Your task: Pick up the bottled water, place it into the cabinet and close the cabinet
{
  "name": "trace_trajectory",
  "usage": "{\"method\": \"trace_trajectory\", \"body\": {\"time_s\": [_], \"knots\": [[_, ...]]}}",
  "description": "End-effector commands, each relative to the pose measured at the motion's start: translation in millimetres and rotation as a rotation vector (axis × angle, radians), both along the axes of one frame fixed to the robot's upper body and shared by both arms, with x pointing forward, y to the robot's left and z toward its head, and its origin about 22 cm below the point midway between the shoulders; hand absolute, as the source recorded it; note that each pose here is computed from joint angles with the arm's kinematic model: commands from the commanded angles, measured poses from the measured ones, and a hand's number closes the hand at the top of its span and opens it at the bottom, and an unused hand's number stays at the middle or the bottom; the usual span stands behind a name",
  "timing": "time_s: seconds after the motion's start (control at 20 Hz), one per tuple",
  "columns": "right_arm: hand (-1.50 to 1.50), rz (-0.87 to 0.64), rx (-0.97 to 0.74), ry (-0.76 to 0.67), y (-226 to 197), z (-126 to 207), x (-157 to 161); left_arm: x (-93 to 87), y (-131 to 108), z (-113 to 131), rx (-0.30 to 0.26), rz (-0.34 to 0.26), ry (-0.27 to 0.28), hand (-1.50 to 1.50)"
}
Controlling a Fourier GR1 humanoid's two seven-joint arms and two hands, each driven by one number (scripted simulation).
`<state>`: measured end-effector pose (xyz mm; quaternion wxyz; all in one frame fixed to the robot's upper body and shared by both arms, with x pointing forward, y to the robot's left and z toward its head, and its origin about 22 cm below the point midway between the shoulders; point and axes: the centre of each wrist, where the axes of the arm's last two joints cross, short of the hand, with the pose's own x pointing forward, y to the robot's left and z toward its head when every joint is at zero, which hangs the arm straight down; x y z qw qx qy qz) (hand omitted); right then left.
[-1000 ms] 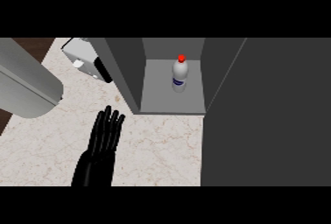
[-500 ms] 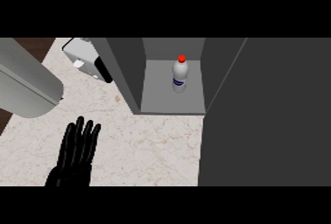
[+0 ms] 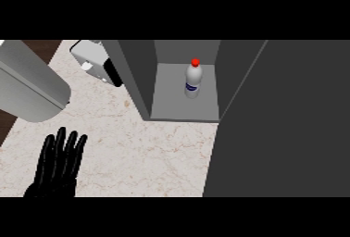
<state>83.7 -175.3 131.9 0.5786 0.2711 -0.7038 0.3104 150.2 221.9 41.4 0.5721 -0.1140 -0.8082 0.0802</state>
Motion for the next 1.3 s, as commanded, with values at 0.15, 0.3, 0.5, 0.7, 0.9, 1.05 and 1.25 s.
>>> {"method": "trace_trajectory", "body": {"time_s": [0.15, 0.3, 0.5, 0.7, 0.9, 1.05, 1.25], "knots": [[1.5, 0.033, 0.01, -0.163, 39.2, 32.2, 2.2, -5.3, 20.2, 6.5, 0.001, -0.014, -0.012, -1.5], [1.5, 0.056, -0.013, -0.174, 49.2, 33.2, 5.9, -7.2, 25.4, -1.7, -0.003, 0.014, -0.004, -1.5], [1.5, 0.076, -0.028, -0.198, 60.2, 34.0, 17.8, -7.7, 34.6, 6.0, -0.014, -0.01, -0.014, -1.5], [1.5, 0.095, -0.041, -0.208, 66.6, 33.4, 24.9, -7.9, 40.0, 5.5, -0.006, -0.019, -0.022, -1.5], [1.5, 0.115, -0.075, -0.205, 71.0, 32.2, 31.1, -10.6, 43.2, 5.0, 0.001, -0.025, -0.024, -1.5], [1.5, 0.12, -0.063, -0.209, 69.4, 34.2, 31.3, -13.3, 47.2, 8.1, -0.001, -0.043, -0.006, -1.5], [1.5, 0.122, -0.056, -0.195, 69.6, 30.8, 36.4, -15.5, 43.8, 8.9, -0.016, -0.056, -0.024, -1.5]]}}
